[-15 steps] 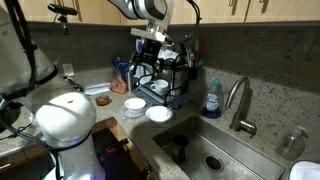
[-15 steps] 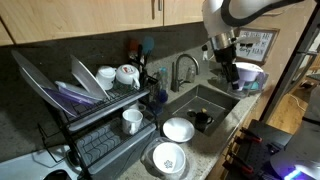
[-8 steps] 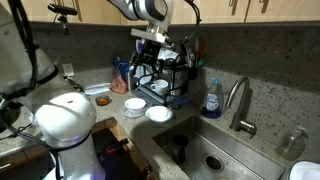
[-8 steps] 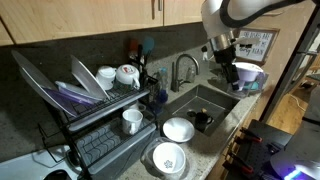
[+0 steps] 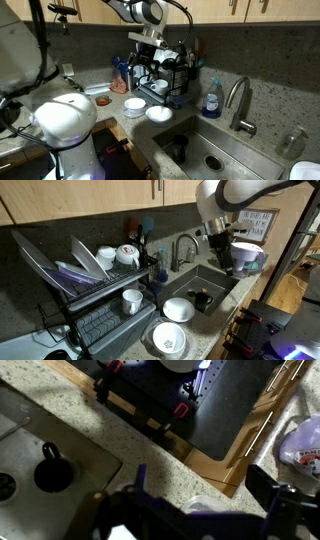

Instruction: Remove the grey lid from the dishrack and set it on top of the grey bowl on the left side of the counter

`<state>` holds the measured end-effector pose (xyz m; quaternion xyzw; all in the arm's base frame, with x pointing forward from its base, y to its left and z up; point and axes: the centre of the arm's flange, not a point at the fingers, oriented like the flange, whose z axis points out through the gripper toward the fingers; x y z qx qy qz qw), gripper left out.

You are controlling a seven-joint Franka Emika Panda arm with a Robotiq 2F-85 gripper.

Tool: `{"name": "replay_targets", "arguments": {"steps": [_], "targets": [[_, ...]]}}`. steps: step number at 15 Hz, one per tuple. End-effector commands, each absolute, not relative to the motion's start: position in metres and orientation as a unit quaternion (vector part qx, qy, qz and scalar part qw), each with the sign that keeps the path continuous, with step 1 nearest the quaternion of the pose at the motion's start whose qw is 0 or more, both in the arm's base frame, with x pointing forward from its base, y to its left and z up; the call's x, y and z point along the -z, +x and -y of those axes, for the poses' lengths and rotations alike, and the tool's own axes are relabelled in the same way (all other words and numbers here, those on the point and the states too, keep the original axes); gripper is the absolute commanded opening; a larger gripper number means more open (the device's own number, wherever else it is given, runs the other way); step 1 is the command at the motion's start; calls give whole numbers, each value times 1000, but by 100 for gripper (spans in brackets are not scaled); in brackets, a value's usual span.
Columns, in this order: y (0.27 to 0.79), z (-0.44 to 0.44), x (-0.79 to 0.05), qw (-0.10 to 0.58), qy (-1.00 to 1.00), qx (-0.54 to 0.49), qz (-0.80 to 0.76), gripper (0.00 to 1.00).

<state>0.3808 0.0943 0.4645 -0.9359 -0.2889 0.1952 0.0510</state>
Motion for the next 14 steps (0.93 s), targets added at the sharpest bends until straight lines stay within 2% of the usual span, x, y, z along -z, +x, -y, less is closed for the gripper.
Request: {"name": "replay_targets", "arguments": {"steps": [1, 6, 9, 10, 14], "targets": [[388, -140, -459, 81, -945, -155, 276, 100], [398, -178, -462, 134, -963, -90, 214, 100], [399, -186, -462, 94, -961, -93, 244, 100], [398, -179, -461, 115, -960, -94, 236, 100], [396, -184, -459, 101, -959, -96, 248, 100]]}}
